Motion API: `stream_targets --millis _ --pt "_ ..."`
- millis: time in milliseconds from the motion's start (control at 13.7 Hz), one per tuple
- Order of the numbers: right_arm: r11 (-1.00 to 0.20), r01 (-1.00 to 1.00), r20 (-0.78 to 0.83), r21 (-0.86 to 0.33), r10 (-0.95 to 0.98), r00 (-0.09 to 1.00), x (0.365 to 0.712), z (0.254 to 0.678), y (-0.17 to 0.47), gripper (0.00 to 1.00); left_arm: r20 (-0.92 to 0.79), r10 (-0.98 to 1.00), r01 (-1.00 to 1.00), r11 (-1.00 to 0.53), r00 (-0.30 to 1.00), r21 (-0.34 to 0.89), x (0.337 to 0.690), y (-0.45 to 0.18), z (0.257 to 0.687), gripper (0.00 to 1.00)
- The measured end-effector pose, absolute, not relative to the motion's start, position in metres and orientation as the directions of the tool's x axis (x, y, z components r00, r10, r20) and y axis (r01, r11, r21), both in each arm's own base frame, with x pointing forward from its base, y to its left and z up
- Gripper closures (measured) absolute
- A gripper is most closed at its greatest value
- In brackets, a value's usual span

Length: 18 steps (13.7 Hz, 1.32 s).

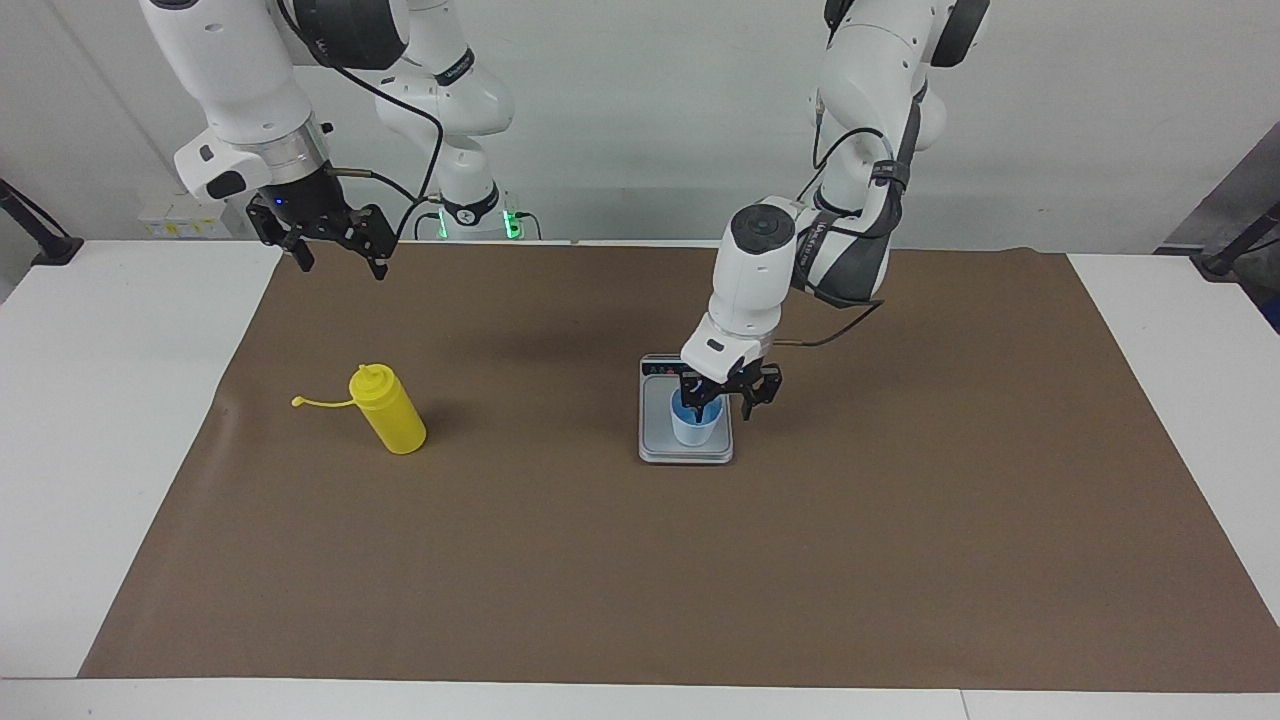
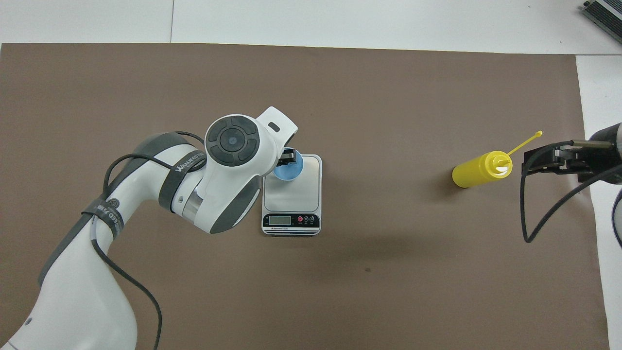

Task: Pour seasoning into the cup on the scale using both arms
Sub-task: 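Release the cup and withdraw the left gripper to rest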

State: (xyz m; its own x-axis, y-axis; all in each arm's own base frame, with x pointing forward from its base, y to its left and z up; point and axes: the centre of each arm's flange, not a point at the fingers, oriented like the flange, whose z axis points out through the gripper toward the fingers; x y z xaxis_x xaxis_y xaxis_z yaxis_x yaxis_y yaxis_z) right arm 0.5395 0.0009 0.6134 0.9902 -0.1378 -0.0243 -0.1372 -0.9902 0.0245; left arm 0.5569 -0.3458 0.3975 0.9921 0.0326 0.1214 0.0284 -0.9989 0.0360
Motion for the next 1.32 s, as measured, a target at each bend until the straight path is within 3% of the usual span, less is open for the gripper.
stream_targets --millis 73,365,731,1316 --pt "-0.990 -0.137 -0.024 0.025 -0.138 0.990 0.540 0.613 0.001 0.00 0.127 0.038 0.034 -0.999 0.991 0.031 0.562 -0.332 0.412 0.00" --pt "-0.986 -0.165 0.018 0.018 -0.165 0.986 0.544 0.618 -0.005 0.00 0.128 0.012 0.013 -1.000 0.992 -0.012 0.575 -0.257 0.470 0.00" --pt "-0.926 -0.376 0.100 -0.030 -0.377 0.921 0.559 0.630 -0.058 0.00 0.094 -0.050 -0.047 -0.998 0.994 -0.035 0.587 -0.176 0.496 0.00" --pt "-0.784 -0.621 0.096 -0.029 -0.620 0.778 0.654 0.578 -0.156 0.00 0.060 -0.132 -0.132 -0.991 0.990 0.001 0.578 -0.057 0.547 0.00"
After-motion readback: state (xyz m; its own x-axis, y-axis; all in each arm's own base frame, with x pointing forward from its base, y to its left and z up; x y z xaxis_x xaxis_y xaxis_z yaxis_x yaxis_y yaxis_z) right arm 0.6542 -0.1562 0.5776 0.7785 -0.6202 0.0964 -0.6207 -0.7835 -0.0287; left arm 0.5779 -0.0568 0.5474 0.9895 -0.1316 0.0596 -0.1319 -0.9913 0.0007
